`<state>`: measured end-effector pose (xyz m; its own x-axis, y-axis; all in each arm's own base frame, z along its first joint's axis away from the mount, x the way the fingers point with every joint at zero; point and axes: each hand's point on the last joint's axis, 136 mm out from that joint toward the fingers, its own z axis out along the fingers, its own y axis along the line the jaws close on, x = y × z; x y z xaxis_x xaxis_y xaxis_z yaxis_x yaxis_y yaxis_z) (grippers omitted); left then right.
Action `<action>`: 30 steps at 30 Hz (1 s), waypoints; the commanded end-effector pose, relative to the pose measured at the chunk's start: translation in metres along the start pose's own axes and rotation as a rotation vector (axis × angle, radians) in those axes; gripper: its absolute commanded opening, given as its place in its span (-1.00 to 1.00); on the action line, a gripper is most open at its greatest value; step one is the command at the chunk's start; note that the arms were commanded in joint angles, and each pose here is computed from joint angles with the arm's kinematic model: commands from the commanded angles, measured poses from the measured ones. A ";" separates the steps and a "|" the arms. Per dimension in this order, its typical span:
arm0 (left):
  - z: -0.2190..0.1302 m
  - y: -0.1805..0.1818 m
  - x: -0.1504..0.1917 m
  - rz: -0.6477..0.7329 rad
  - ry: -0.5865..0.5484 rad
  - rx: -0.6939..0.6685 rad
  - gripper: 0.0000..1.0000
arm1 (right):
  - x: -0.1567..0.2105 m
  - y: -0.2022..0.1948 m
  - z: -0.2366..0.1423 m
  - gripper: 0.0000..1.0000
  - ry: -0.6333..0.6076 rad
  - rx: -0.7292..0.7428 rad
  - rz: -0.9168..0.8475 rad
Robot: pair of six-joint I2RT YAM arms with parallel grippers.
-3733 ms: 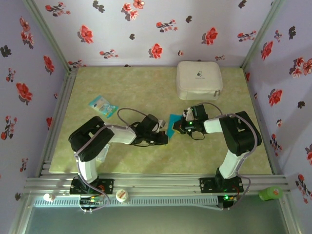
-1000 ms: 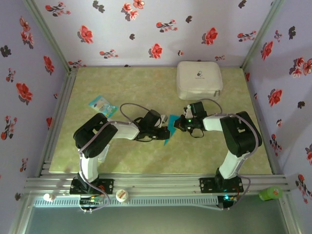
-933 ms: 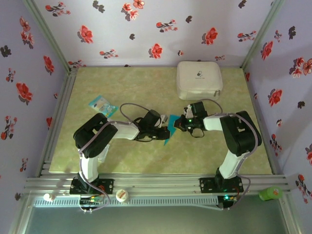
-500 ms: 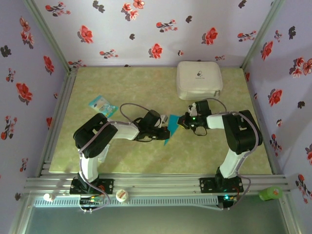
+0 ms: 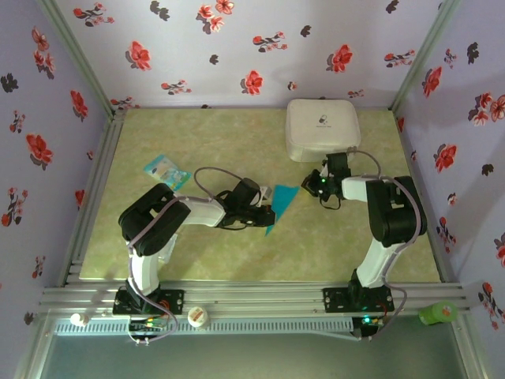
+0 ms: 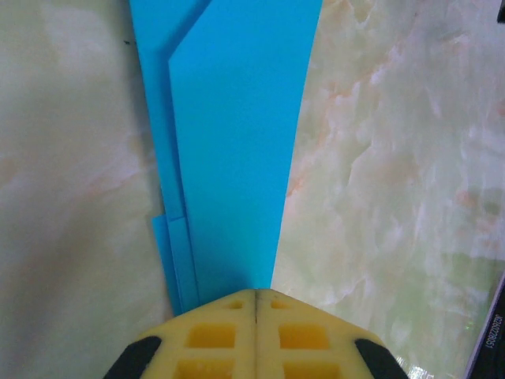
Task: Fold a paper plane with a square sheet of paper (pick it up from the middle)
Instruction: Fold the wing for the fifth time at the center of the table.
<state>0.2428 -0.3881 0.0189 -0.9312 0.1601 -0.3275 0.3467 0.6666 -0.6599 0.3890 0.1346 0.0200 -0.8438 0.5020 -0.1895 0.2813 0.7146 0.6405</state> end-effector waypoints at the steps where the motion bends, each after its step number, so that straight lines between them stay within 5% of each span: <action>1: 0.003 0.048 0.056 -0.053 0.165 -0.163 -1.00 | -0.011 -0.005 -0.007 -0.88 -0.039 0.054 0.015; 6: 0.002 0.047 0.055 -0.050 0.163 -0.161 -1.00 | -0.010 0.018 -0.035 -0.86 -0.071 -0.013 -0.042; 14: 0.002 0.043 0.051 -0.048 0.155 -0.154 -1.00 | 0.049 0.057 -0.026 -0.92 0.120 -0.249 -0.070; 20: 0.002 0.042 0.049 -0.046 0.155 -0.155 -1.00 | 0.074 0.051 -0.008 -0.92 0.195 -0.205 -0.111; 30: 0.001 0.042 0.050 -0.045 0.154 -0.154 -1.00 | 0.052 0.006 0.017 -0.91 0.151 -0.025 -0.076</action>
<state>0.2423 -0.3881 0.0193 -0.9313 0.1615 -0.3266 0.3468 0.6679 -0.6585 0.3422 0.1957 0.0174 -0.9418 0.3250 -0.0866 0.1662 0.6735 0.7203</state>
